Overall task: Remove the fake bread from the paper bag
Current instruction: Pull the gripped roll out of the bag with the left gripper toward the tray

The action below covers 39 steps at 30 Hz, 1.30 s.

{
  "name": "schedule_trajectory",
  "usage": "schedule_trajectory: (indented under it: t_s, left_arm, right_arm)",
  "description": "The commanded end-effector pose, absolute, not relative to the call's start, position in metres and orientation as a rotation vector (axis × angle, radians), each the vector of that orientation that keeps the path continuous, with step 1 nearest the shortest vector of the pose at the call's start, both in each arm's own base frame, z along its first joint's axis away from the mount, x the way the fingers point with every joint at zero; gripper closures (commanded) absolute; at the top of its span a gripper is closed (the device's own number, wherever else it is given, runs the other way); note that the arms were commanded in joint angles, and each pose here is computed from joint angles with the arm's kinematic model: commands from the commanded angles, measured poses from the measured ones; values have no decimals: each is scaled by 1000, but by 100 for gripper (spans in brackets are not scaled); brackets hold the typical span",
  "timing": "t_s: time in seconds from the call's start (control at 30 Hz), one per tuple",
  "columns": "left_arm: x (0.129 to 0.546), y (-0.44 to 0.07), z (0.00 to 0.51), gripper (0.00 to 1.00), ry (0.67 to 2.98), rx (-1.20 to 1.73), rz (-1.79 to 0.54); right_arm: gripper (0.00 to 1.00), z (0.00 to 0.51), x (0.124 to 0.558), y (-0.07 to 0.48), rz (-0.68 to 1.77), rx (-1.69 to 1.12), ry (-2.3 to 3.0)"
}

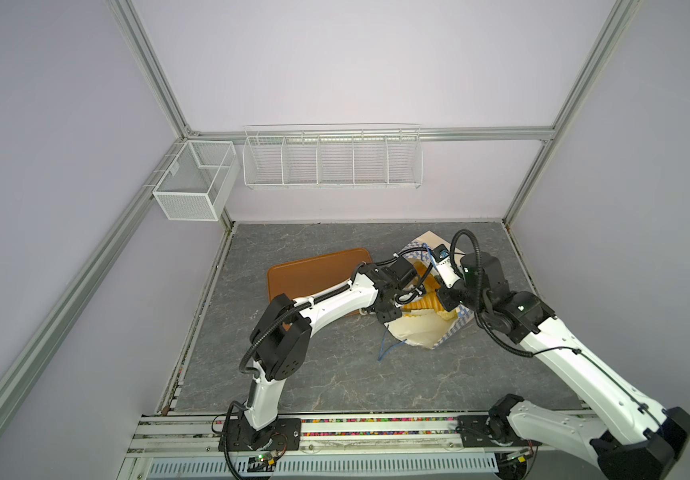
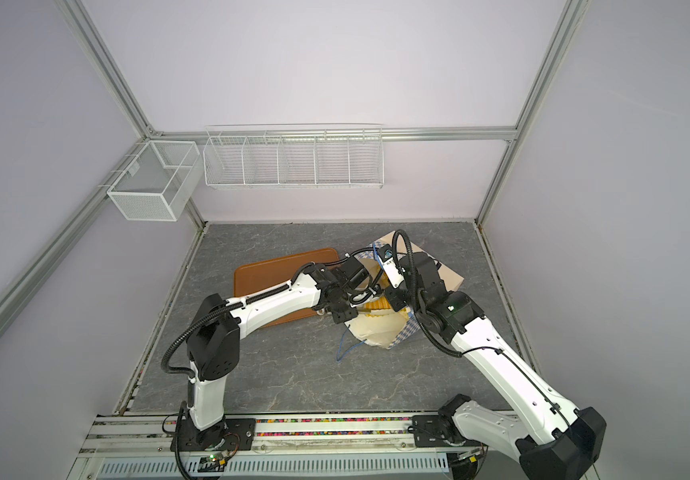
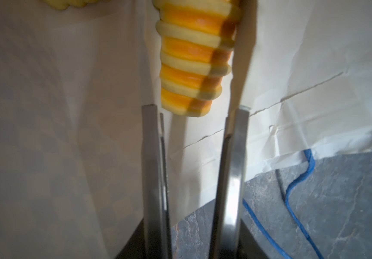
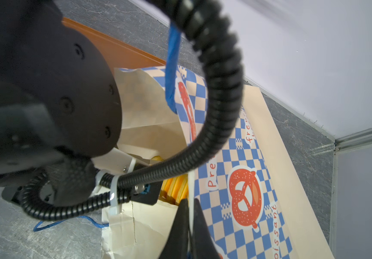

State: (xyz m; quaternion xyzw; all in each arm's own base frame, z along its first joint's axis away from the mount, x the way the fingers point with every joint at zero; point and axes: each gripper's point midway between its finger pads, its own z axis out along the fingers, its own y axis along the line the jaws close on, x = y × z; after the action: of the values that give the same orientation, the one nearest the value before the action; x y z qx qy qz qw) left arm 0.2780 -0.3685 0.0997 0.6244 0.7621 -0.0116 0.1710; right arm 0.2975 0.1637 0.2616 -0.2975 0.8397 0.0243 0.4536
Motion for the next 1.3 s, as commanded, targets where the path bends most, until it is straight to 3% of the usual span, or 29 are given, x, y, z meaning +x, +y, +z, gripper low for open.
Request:
schedule_trajectory:
  t_s: [0.0,0.37,0.9,1.27]
  left_arm:
    - [272,-366,100,68,2210,1792,-76]
    - [261,-353,135,91,2196,1693,-124]
    - [216,-286,190,100,2242,1505,-169]
    - [217,-222,256,100,2235,961,-225]
  right_arm:
    - [93,273,297,170,90,-749,2018]
    - [93,273,307,159,23,-672,2028]
    - [93,289,321,141,-52,-519,2020]
    - [93,290,340,116,-94,-430,2103]
